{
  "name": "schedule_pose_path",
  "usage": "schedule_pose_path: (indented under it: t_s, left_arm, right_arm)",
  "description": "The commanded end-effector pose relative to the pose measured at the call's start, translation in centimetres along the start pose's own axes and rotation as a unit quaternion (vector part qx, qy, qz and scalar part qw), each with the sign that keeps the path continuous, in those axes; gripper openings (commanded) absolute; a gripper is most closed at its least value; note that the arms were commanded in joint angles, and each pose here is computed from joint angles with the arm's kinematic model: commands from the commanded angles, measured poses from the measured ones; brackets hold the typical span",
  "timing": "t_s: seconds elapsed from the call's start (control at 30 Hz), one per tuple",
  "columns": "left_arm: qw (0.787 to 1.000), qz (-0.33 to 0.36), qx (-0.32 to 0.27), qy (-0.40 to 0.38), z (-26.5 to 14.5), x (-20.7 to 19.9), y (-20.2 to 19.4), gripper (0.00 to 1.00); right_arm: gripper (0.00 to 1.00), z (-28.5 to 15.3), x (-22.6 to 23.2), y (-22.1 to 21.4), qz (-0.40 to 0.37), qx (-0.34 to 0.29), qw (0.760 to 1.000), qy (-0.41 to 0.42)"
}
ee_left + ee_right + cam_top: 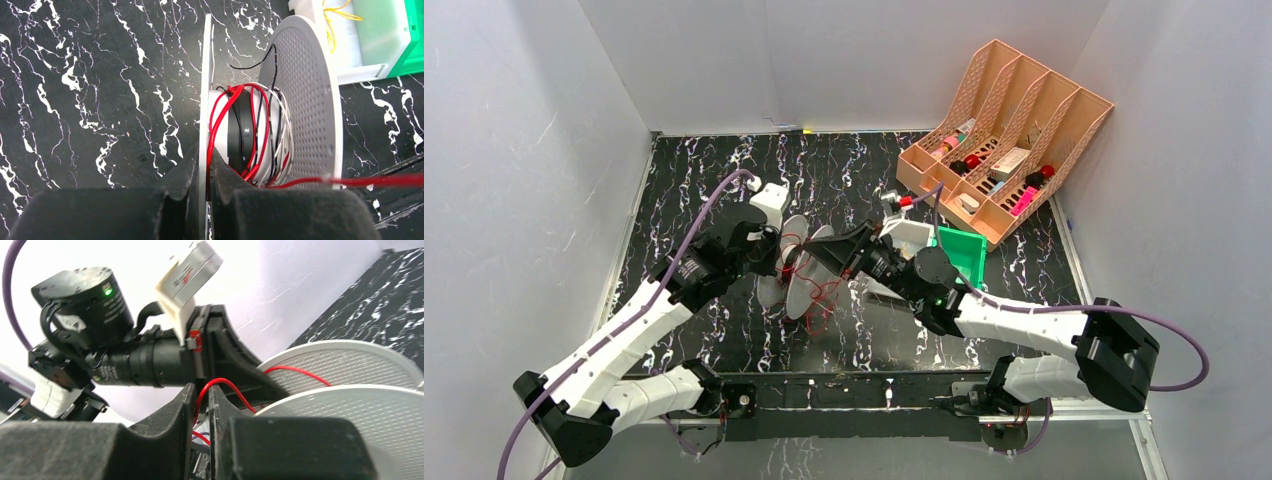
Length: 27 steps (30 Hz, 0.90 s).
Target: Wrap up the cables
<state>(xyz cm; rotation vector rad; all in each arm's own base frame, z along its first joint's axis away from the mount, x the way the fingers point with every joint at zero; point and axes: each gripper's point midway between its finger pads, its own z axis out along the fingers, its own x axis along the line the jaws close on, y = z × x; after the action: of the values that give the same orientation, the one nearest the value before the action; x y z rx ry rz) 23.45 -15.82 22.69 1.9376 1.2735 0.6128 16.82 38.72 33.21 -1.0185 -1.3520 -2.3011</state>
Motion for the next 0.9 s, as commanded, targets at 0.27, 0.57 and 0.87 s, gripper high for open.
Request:
schedule_pose_path:
  t_s: [0.27,0.57,0.87]
  left_arm:
    - [0.995,0.043,-0.030,-0.088,-2.7,-2.5,1.4,0.00]
    - [0.993,0.044,-0.009,-0.106,-3.3,-3.2,1.7,0.00]
    - [0.997,0.031,0.018,-0.074,-2.6,-2.6,1.9,0.00]
  right_arm:
    - [0.22,-2.4,-3.5,6.7,-0.047,-0.082,0.994,-0.059]
    - [0.18,-4.8,-6.8,7.3,-0.104,-0.055,0.986,-0.119]
    - [0.36,-7.3,-6.1,2.5,-0.152,0.092,0.980,-0.090]
